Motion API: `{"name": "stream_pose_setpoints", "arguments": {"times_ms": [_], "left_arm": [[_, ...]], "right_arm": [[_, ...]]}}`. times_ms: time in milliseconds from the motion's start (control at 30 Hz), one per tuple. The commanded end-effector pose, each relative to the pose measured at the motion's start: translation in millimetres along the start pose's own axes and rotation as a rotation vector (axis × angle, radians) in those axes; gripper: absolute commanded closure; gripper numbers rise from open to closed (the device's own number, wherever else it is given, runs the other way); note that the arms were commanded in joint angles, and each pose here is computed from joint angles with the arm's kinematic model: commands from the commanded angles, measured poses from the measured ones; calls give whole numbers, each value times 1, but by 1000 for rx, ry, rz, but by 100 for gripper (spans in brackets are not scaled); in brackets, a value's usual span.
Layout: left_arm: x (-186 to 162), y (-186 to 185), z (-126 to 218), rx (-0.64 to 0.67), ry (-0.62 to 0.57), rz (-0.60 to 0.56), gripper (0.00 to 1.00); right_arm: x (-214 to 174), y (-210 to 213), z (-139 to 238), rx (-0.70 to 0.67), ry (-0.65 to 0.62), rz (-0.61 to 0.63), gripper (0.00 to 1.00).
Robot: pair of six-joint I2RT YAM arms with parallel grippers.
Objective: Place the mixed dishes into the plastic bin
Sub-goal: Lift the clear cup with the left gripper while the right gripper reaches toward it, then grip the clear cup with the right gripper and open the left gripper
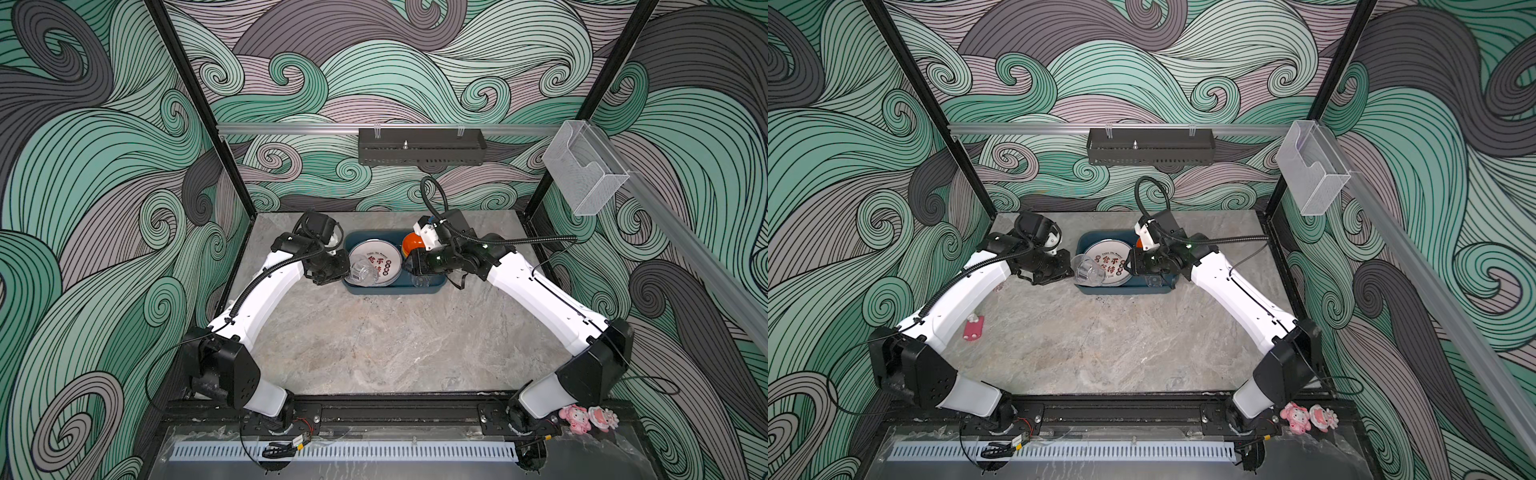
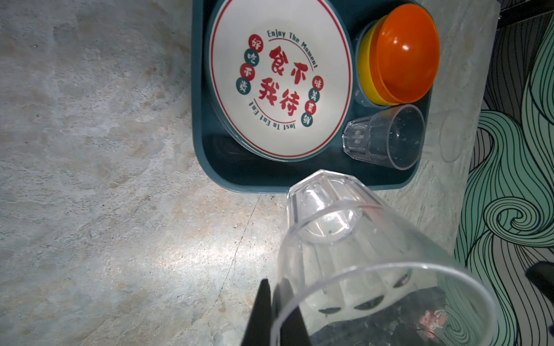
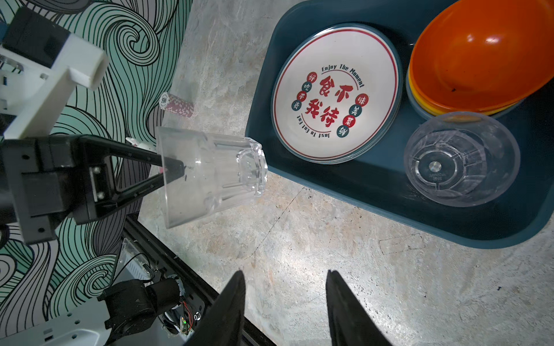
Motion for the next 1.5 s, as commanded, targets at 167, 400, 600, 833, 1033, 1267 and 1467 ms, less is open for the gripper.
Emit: {"name": "stream_pose_setpoints", "arguments": {"times_ms": [167,400,600,833,1033,1267,1467], "left_arm": [[-9,-25,-8,24,18,-70,100],[-18,-43,-19,27,44,-113,100],[-22,-54,-23,18,58,-135,100],[-29,-63,-23,-11,76,-141,100],[-31,-70,-20,-31,73,-148,100],[-31,-77,-11,-56,55,-149,100],[-29,-82,-2,-84,37,-146,99]], "right_arm": [[2,15,-5,34,33,13,54],[2,23,-13,46,60,28,54],[1,21,-25,32,80,22,55],[1,14,-39,-10,110,-3,57],[-2,5,-50,-58,143,-15,62],[-6,-6,-56,-122,166,-14,75],[-7,-14,-54,-171,157,-4,86]]}}
Point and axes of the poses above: each gripper's point midway between its finger pads, its own z axis back along the fingers, its own y axis along the line the jaws close on, x = y × z, the point moved 3 cm from there along z, back along the fingers, and after that the axes turned 8 degrees about z, right-handed, at the moved point
